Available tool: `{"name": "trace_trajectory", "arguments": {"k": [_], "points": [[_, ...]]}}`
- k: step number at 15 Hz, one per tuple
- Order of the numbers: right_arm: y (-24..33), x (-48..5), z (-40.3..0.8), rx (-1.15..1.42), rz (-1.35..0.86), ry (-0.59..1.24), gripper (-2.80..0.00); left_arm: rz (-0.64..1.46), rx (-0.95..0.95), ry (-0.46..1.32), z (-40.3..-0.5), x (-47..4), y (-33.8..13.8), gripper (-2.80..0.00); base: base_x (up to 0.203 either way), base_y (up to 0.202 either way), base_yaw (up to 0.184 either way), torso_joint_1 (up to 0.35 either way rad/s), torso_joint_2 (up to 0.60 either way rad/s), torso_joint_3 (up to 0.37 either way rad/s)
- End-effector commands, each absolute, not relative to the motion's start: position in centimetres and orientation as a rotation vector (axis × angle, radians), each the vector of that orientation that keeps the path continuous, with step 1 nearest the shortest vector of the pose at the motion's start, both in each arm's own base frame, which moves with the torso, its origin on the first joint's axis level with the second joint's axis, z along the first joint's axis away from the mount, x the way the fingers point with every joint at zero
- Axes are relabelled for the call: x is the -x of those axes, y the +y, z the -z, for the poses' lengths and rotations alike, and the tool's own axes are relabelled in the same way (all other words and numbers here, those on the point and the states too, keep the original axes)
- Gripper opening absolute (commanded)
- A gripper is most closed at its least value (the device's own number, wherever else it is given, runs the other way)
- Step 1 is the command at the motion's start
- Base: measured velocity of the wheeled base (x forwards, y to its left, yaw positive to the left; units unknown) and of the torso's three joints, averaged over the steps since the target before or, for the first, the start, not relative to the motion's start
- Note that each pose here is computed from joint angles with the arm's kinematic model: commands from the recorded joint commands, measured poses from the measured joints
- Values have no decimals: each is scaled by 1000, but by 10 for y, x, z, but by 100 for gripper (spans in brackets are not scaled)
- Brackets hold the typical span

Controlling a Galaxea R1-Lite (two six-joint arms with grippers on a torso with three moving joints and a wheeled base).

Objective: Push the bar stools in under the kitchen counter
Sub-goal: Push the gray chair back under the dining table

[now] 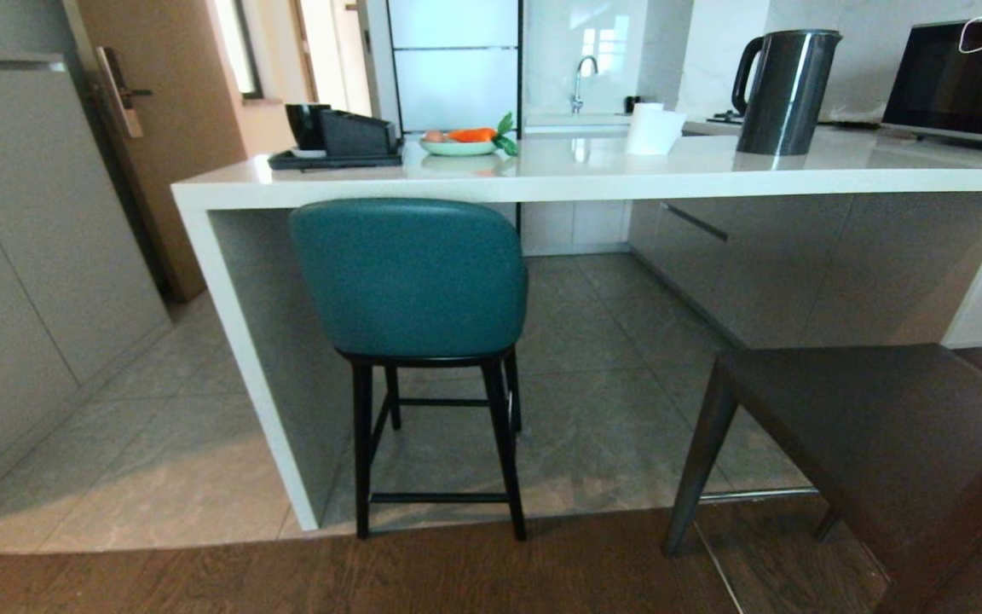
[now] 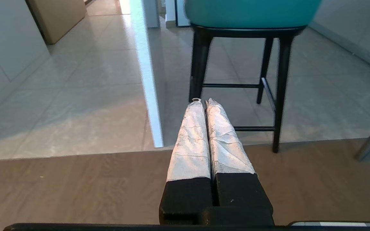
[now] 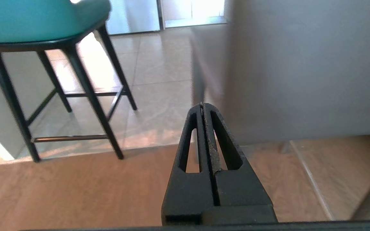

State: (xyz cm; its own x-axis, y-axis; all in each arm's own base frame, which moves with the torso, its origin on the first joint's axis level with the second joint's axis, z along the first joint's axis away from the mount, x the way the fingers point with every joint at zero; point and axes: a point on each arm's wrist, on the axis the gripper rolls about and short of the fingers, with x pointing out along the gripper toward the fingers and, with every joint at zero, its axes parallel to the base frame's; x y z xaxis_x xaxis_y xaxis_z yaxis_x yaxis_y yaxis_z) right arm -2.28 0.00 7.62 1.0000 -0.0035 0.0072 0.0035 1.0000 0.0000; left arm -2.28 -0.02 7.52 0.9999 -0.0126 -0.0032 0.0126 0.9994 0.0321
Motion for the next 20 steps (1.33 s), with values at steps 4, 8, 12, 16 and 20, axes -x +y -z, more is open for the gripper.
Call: {"name": "trace_trajectory", "arguments": {"k": [4, 8, 12, 16, 20], "points": [[0, 22, -75, 0, 3, -2, -280, 12, -23, 4, -75, 23, 0, -280, 0, -195, 2, 0, 1, 2], [0, 22, -75, 0, 3, -2, -280, 10, -21, 3, -75, 23, 0, -280, 0, -194, 2, 1, 3, 3], [0, 22, -75, 0, 3, -2, -280, 9, -21, 5, -75, 23, 0, -280, 0, -197, 2, 3, 0, 5], [0, 22, -75, 0, 3, -2, -280, 8, -21, 3, -75, 23, 0, -280, 0, -199, 2, 2, 1, 4], [0, 22, -75, 0, 5, -2, -280, 9, -18, 3, -75, 23, 0, -280, 0, -112, 0, 3, 3, -1]]}}
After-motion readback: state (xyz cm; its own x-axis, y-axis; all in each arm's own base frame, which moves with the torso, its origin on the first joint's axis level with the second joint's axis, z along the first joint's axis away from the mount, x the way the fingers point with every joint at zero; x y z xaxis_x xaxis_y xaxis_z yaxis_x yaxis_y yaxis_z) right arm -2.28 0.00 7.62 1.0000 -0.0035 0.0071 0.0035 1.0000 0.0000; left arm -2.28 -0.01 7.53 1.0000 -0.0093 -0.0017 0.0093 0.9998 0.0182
